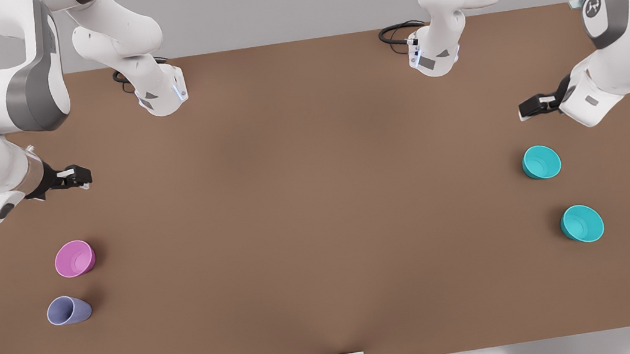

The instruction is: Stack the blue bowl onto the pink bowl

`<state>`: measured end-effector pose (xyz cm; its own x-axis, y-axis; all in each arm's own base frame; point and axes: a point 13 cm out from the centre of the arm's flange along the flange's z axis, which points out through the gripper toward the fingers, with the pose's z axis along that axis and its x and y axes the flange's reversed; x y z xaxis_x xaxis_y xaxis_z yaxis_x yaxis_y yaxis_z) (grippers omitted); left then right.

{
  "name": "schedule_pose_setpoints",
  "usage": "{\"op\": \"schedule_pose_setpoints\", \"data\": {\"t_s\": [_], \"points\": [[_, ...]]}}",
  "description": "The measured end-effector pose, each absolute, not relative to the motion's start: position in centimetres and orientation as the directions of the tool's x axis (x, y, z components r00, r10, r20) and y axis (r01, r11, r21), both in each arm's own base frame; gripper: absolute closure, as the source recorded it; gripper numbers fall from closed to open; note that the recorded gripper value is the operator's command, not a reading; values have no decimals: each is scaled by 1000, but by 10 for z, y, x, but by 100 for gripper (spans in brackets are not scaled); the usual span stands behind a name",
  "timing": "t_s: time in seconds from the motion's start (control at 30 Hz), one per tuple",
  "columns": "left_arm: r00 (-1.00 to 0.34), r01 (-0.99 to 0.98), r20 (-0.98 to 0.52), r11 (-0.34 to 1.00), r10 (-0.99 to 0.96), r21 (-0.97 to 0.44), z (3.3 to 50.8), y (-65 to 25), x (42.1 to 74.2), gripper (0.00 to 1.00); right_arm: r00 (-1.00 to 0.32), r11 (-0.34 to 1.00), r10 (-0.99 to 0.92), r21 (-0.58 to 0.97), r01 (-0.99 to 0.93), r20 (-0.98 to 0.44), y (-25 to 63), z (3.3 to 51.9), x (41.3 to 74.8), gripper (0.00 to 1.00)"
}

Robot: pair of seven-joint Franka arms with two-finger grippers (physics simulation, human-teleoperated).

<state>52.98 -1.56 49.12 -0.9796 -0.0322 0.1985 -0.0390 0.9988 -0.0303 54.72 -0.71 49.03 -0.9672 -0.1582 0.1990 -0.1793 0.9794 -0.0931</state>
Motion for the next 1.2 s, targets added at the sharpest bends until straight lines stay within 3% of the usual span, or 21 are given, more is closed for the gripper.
{"op": "schedule_pose_setpoints", "data": {"t_s": [0.1,0.2,0.33,0.43,0.6,0.77,0.93,1.2], "points": [[-980,-36,196,999,-30,-30,490,-18,531,0,-963,982,-148,-85,-170,227,-16,474,551,0],[-979,-38,201,999,-31,-28,487,-18,529,0,-936,999,30,-53,12,350,-129,392,547,0],[-979,-42,201,999,-36,-25,487,-16,529,0,-881,988,144,-10,157,450,-220,279,495,0],[-979,-45,202,999,-39,-24,486,-15,529,0,-896,990,125,4,139,427,-223,218,488,0],[-976,-52,214,998,-46,-21,480,-12,531,0,-946,992,120,3,126,303,-253,142,509,0],[-969,-62,239,998,-58,-11,462,-6,537,0,-964,987,153,15,160,219,-287,96,525,0],[-970,-42,241,999,-39,-11,465,-15,535,0,-972,982,177,35,184,152,-301,81,549,0],[-962,-46,269,999,-42,-8,461,-12,531,0,-972,978,179,83,193,150,-285,45,555,3]]}}
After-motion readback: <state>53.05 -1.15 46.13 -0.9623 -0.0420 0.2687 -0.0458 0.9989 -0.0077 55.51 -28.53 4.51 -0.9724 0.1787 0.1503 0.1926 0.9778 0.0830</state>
